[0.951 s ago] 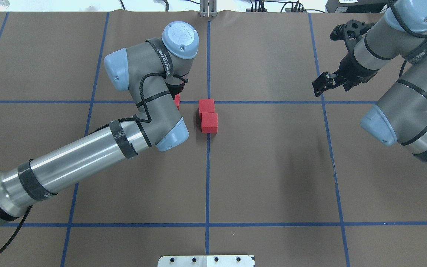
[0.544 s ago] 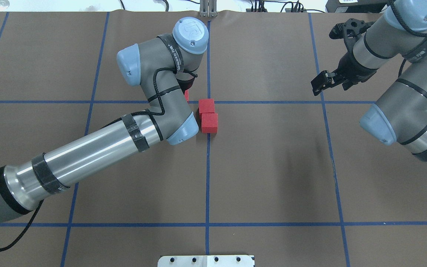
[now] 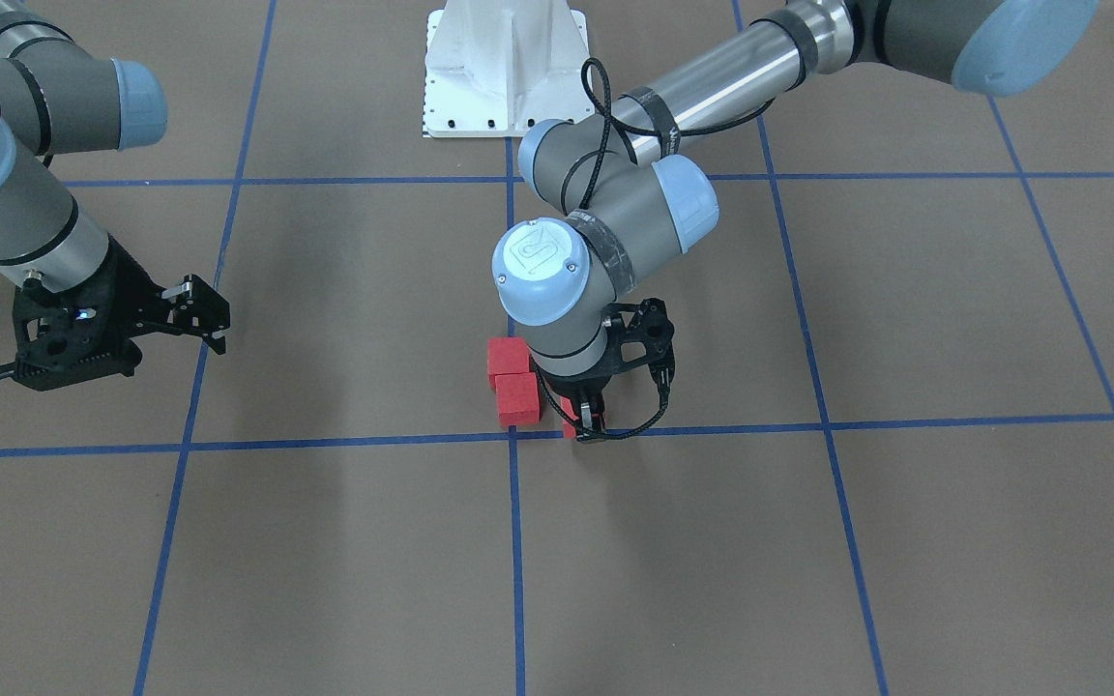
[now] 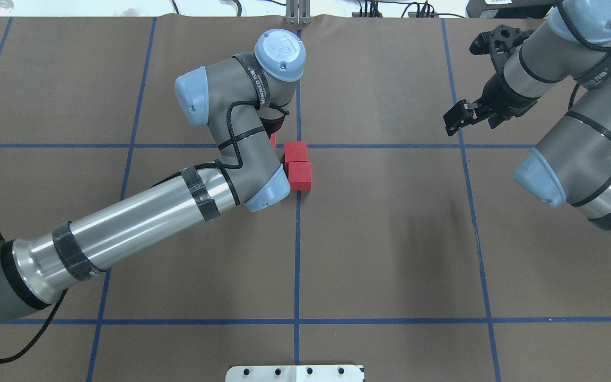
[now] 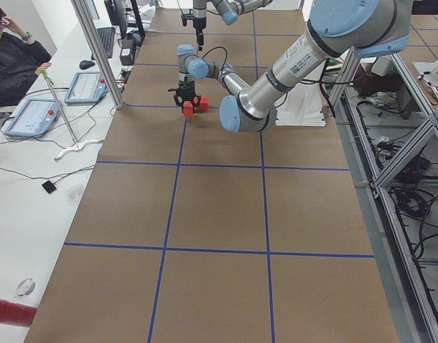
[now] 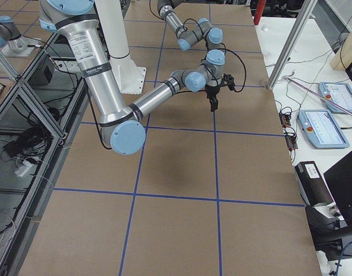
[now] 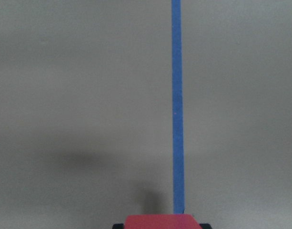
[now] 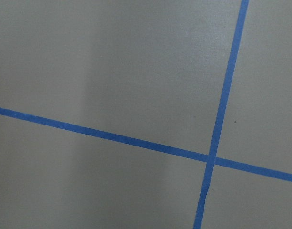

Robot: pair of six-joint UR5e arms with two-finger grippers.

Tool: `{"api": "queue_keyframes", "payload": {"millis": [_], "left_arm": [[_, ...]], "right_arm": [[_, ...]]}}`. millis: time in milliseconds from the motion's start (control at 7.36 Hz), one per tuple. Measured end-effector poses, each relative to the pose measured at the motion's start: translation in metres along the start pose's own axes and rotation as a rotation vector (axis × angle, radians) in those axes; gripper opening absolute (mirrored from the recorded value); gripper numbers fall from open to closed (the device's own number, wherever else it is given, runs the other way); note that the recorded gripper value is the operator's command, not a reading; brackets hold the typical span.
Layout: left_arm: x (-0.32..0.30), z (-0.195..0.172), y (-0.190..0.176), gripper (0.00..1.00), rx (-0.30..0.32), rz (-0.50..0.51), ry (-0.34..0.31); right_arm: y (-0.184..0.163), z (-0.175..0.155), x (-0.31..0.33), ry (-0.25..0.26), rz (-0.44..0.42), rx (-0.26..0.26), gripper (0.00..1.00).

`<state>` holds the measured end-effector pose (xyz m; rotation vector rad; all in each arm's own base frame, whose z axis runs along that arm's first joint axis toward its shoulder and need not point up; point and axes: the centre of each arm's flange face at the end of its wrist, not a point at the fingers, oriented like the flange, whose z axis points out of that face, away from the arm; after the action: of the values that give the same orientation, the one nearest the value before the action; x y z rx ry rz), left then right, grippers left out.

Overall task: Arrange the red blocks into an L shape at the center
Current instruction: 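Lower the cube against the pair's far end and open the left gripper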

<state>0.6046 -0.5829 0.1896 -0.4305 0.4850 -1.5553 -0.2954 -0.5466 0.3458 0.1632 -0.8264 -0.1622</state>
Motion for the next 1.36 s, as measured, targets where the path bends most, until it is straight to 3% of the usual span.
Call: {"api": "queue_keyframes", "payload": {"millis": [1359], "left_arm": [[-0.018, 0.010, 0.014, 0.00, -0.010, 0.020, -0.030]], "right_arm": [[0.003, -0.001, 0.003, 0.004, 0.003, 0.002, 0.99]]}}
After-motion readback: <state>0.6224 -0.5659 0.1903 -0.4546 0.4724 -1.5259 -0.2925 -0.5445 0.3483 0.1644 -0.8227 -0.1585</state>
